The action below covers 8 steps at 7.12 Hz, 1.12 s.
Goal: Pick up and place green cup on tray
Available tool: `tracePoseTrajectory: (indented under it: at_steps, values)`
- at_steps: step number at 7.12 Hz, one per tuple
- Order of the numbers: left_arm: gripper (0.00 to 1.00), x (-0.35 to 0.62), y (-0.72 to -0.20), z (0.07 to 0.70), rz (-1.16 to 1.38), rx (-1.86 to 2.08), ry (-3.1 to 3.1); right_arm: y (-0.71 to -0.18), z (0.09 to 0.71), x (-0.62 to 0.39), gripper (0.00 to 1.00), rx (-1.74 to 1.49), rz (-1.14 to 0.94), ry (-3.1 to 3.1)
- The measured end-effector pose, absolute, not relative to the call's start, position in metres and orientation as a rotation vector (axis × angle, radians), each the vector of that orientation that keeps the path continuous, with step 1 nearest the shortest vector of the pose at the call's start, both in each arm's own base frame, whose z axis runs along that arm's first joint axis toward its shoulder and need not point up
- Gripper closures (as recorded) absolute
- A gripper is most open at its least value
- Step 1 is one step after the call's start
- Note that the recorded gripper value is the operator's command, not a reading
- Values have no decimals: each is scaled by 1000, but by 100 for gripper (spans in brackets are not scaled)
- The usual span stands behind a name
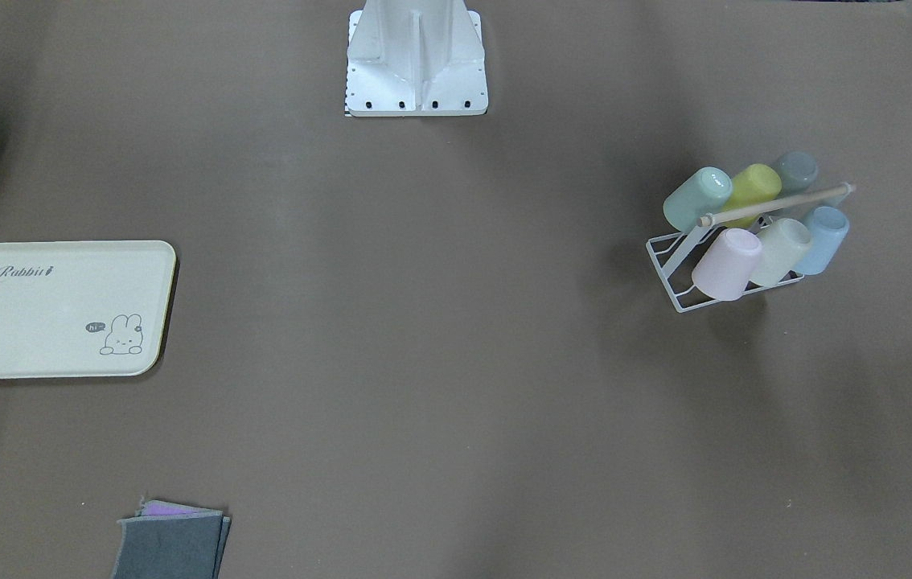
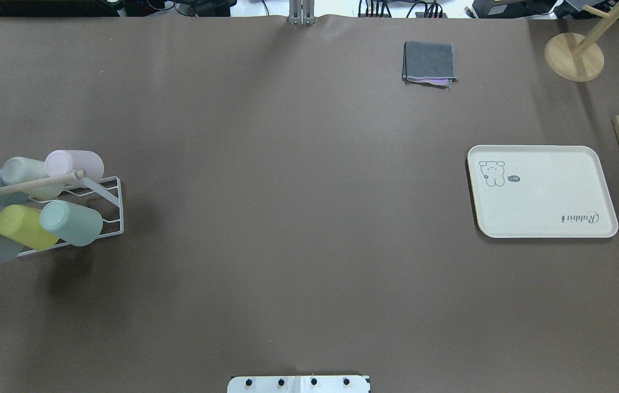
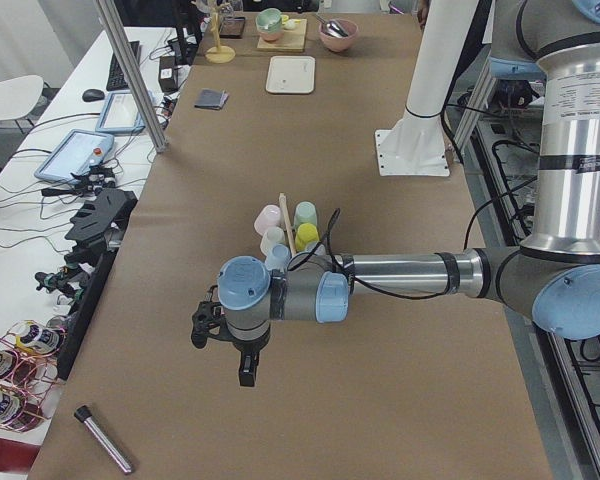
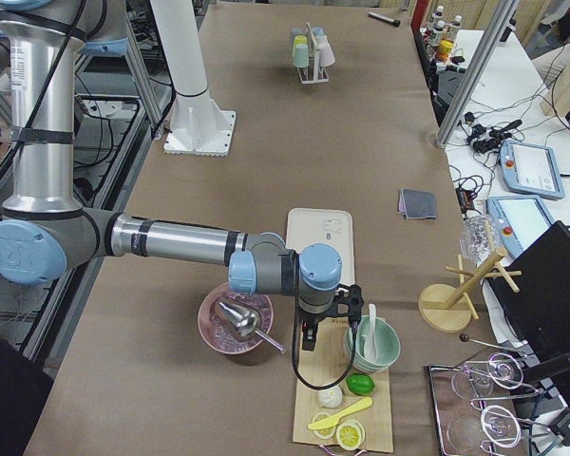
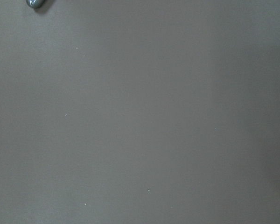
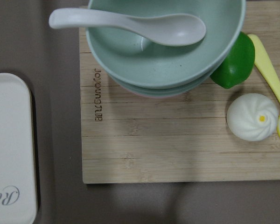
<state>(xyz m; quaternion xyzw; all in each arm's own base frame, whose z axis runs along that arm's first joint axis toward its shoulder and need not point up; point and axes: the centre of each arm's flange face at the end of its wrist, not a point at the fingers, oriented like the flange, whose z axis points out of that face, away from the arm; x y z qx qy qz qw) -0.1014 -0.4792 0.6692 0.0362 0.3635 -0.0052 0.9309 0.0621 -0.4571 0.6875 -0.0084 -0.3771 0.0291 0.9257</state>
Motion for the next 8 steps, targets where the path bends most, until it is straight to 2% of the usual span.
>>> tracePoseTrajectory:
  at_steps: [8]
  values:
    - [2, -101, -479, 673, -14, 66, 746, -461, 682, 61, 0, 0, 50, -780]
